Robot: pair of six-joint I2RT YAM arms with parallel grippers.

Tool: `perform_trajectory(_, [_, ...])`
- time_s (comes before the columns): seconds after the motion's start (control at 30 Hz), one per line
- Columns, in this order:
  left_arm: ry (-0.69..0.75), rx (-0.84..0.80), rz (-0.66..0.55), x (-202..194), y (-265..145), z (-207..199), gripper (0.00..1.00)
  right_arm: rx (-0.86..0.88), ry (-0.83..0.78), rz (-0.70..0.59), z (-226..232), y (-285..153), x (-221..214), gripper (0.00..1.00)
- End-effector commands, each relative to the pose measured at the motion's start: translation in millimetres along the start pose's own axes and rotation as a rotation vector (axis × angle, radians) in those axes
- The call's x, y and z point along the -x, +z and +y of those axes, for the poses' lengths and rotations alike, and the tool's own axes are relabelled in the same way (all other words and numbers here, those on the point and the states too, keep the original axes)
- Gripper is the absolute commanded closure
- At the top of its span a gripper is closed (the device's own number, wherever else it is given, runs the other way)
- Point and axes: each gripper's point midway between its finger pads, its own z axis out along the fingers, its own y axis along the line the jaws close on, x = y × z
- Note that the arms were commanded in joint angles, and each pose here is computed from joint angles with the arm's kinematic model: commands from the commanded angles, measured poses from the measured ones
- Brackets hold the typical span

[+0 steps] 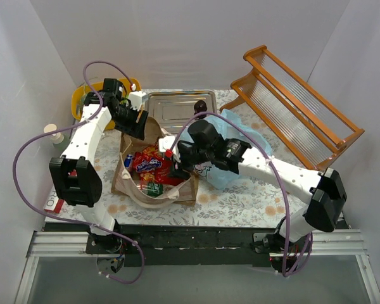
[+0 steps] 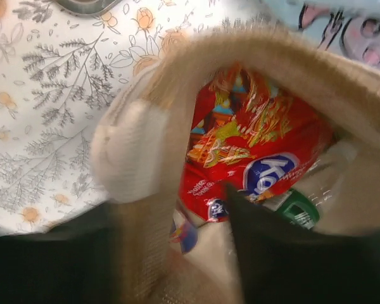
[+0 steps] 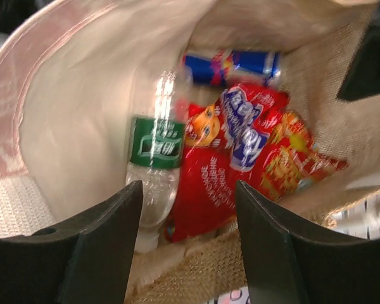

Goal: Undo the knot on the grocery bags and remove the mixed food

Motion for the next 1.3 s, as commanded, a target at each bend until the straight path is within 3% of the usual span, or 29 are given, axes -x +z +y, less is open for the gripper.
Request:
perform_trajectory(0.0, [0.055, -0.123, 0.091, -30, -6, -24, 0.76, -0.048, -0.132, 0.031, 8, -26, -5, 0.33])
perform_trajectory(0.03, [0.047, -0.162, 0.098, -34, -8, -32, 0.9, -0.063, -0.164, 0.057, 6, -29, -11, 0.33])
perform_trajectory(0.1, [0.013, -0.196, 0.109, -41, -13, -43, 1.0, -0.081, -0.2, 0.076, 4, -34, -16, 0.33])
perform_trajectory(0.27, [0.02, -0.185, -0.151, -21, -63, -74, 1.0, -0.063, -0.258, 0.098, -1, -30, -17, 0.34])
perform_trajectory(0.33, [0.054, -0.137, -0.288, -9, -89, -79, 1.0, -0.048, -0.276, 0.051, -6, -25, 4, 0.35])
perform_trajectory(0.43, [0.085, -0.065, -0.422, 2, -110, -79, 1.0, -0.009, -0.305, 0.001, -12, -4, 28, 0.39])
perform_trajectory(0.57, [0.111, 0.056, -0.565, 6, -137, -74, 1.0, 0.133, -0.306, -0.003, 5, 36, 26, 0.44])
perform_trajectory(0.7, [0.097, 0.054, -0.534, -3, -131, -74, 1.0, 0.163, -0.269, 0.034, 10, 60, 6, 0.44])
perform_trajectory(0.8, [0.076, 0.04, -0.494, -12, -123, -74, 1.0, 0.133, -0.273, 0.072, 6, 72, -10, 0.38])
perform_trajectory(1.0, [0.047, 0.012, -0.507, -15, -117, -78, 1.0, 0.041, -0.319, 0.073, -11, 76, -1, 0.43])
perform_trajectory(1.07, [0.033, 0.004, -0.507, -14, -116, -79, 1.0, -0.031, -0.418, -0.002, -21, 67, 21, 0.42])
perform_trajectory(1.1, [0.031, 0.003, -0.507, -14, -116, -80, 1.0, -0.064, -0.439, 0.013, -23, 66, 7, 0.39])
perform_trajectory(1.13, [0.028, -0.001, -0.508, -14, -116, -80, 1.0, -0.122, -0.512, -0.033, -32, 62, 22, 0.33])
perform_trajectory(1.27, [0.029, -0.013, -0.512, -12, -118, -82, 1.0, -0.196, -0.581, 0.027, -53, 68, 8, 0.3])
